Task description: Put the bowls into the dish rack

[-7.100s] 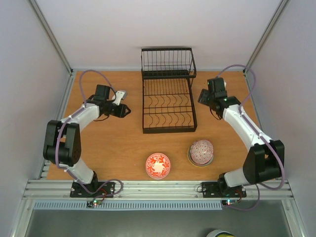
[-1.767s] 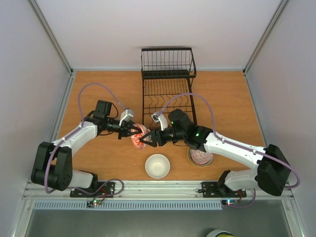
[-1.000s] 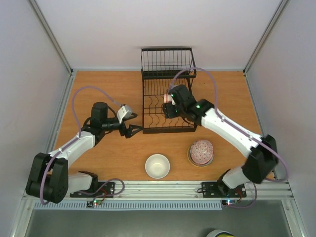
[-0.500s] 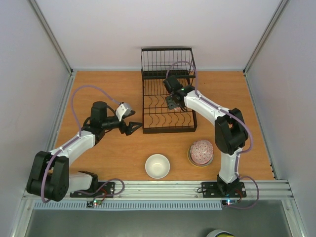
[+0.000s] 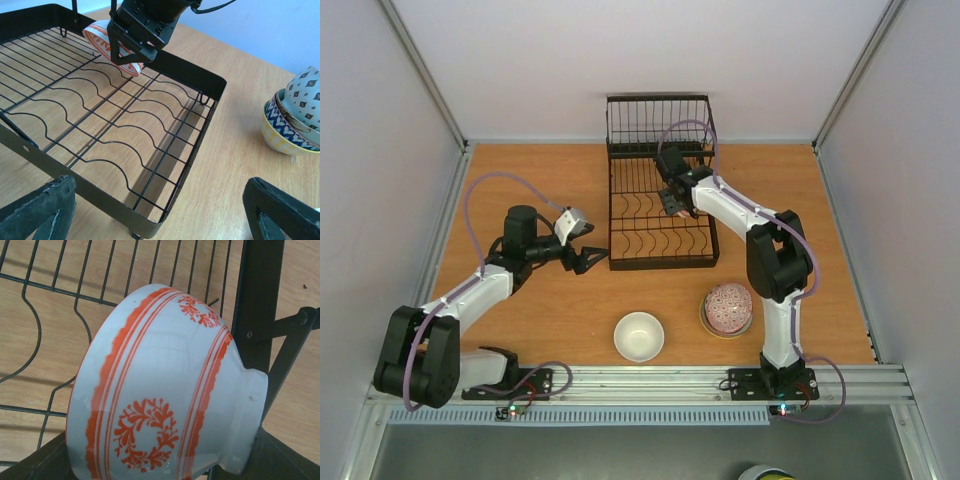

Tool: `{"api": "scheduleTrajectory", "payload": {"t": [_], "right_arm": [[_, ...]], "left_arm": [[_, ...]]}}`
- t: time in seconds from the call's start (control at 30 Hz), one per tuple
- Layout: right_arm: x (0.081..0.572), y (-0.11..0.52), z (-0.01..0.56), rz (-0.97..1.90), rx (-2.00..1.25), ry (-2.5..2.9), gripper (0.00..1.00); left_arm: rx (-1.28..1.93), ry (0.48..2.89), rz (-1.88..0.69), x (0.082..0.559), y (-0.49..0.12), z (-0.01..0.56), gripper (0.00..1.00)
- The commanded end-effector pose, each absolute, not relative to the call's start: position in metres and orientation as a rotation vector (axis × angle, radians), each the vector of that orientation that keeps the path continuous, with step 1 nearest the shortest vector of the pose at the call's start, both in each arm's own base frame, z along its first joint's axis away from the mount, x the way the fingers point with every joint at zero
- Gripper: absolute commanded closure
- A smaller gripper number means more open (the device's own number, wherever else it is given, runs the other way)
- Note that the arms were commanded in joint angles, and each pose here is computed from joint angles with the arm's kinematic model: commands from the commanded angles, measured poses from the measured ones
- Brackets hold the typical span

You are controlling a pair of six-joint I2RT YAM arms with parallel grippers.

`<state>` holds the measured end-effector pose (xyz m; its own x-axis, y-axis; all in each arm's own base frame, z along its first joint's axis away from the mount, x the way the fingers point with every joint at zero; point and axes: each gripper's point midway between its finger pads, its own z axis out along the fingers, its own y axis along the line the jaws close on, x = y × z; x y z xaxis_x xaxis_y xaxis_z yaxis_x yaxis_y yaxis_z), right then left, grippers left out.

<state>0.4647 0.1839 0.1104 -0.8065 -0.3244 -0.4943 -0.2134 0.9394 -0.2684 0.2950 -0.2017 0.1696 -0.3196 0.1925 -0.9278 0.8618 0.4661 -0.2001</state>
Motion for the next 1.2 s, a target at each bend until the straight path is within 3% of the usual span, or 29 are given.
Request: {"api": "scheduleTrajectory", "payload": {"t": [0.0, 0.23, 0.3, 0.4, 0.53, 0.93, 1.17], "right_arm": [[0.483, 0.173, 0.115, -0.288, -0.339, 2.506, 0.99], [0.476, 0.169, 0.102, -0.264, -0.311, 2.553, 0.95], [0.472, 0.165, 0.097, -0.275, -0.285, 2.572, 0.78], [0.467, 0.157, 0.09, -0.319, -0.258, 2.586, 0.42], [0.463, 0.142, 0.087, -0.422, -0.218, 2.579, 0.28], [0.45, 0.119, 0.099, -0.513, -0.105, 2.533, 0.06], [0.428, 0.152, 0.125, -0.12, -0.162, 2.486, 0.04]], "left_arm": [[0.918, 1.719, -0.884, 0.298, -0.203, 0.182, 0.09], [0.92, 1.718, -0.887, 0.297, -0.203, 0.182, 0.09], [0.921, 1.718, -0.886, 0.297, -0.203, 0.182, 0.09], [0.925, 1.715, -0.891, 0.296, -0.203, 0.182, 0.09], [0.928, 1.713, -0.893, 0.295, -0.203, 0.182, 0.09], [0.942, 1.701, -0.91, 0.291, -0.205, 0.183, 0.09], [0.941, 1.702, -0.911, 0.291, -0.205, 0.183, 0.09]]}}
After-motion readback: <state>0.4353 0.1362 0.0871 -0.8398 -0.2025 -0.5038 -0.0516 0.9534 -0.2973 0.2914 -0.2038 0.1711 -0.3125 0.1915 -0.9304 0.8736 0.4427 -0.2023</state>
